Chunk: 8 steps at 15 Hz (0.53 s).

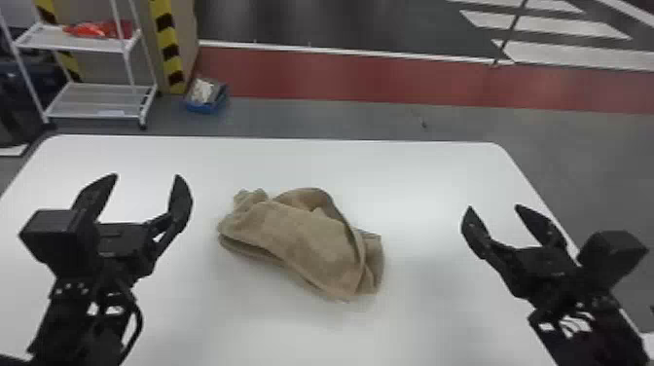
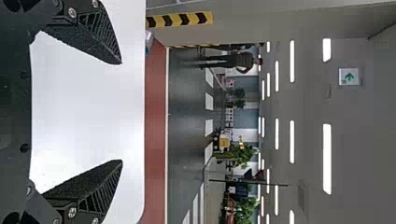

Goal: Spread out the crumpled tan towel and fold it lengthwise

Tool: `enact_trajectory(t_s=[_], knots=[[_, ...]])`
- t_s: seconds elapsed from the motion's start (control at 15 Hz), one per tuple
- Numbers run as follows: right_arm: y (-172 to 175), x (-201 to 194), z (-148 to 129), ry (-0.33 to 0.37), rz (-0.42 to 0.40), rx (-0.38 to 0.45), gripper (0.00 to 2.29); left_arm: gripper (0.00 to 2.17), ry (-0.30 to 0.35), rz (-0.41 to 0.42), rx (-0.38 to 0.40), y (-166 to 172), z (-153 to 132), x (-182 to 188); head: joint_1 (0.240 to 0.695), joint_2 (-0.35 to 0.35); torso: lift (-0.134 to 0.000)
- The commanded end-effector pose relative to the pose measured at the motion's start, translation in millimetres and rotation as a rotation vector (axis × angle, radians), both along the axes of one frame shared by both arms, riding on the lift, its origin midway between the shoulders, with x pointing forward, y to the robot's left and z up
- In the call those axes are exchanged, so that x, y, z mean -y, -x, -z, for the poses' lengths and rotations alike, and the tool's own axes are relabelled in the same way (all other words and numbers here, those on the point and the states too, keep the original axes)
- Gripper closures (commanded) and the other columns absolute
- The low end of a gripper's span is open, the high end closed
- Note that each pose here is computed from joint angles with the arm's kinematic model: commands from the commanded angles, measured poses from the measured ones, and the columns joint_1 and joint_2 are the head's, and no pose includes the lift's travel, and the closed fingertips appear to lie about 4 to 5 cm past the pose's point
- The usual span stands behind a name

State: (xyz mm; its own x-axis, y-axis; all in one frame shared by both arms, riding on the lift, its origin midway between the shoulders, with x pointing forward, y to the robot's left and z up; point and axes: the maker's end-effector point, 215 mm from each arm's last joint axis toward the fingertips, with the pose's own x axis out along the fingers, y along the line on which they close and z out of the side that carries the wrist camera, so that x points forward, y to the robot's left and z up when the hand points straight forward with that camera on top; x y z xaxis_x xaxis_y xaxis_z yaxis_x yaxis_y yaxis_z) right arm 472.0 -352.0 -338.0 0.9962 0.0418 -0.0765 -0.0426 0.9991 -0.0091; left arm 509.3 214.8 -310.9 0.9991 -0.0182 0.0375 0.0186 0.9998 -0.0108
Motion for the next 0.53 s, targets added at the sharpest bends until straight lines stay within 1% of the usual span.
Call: enact_trajectory(t_s=[0.0,0.07,0.2,0.27,0.33,0.47], knots=[[4.5,4.1,18.0,0.018,0.002,-0.036,0.16,0.14,0.000,0.009,-0.009,5.7,3.2,2.7,0.695,-0.152,-0.124],[6.8,1.3,21.2,0.018,-0.009,-0.043,0.19,0.14,0.001,0.013,-0.018,7.8,6.8,3.8,0.695,-0.156,-0.124],[14.0,-16.8,26.6,0.004,-0.082,-0.051,0.28,0.14,0.002,0.032,-0.034,10.9,11.8,12.6,0.695,-0.160,-0.124],[16.6,-27.5,27.8,-0.016,-0.111,-0.050,0.28,0.14,0.002,0.037,-0.035,11.5,12.3,15.4,0.695,-0.156,-0.124],[19.8,-44.4,29.6,-0.036,-0.151,-0.052,0.28,0.14,0.001,0.038,-0.040,11.7,14.3,16.1,0.695,-0.152,-0.124],[23.2,-80.6,30.2,-0.047,-0.220,-0.053,0.28,0.15,-0.004,0.041,-0.045,12.0,16.3,17.7,0.695,-0.137,-0.124]])
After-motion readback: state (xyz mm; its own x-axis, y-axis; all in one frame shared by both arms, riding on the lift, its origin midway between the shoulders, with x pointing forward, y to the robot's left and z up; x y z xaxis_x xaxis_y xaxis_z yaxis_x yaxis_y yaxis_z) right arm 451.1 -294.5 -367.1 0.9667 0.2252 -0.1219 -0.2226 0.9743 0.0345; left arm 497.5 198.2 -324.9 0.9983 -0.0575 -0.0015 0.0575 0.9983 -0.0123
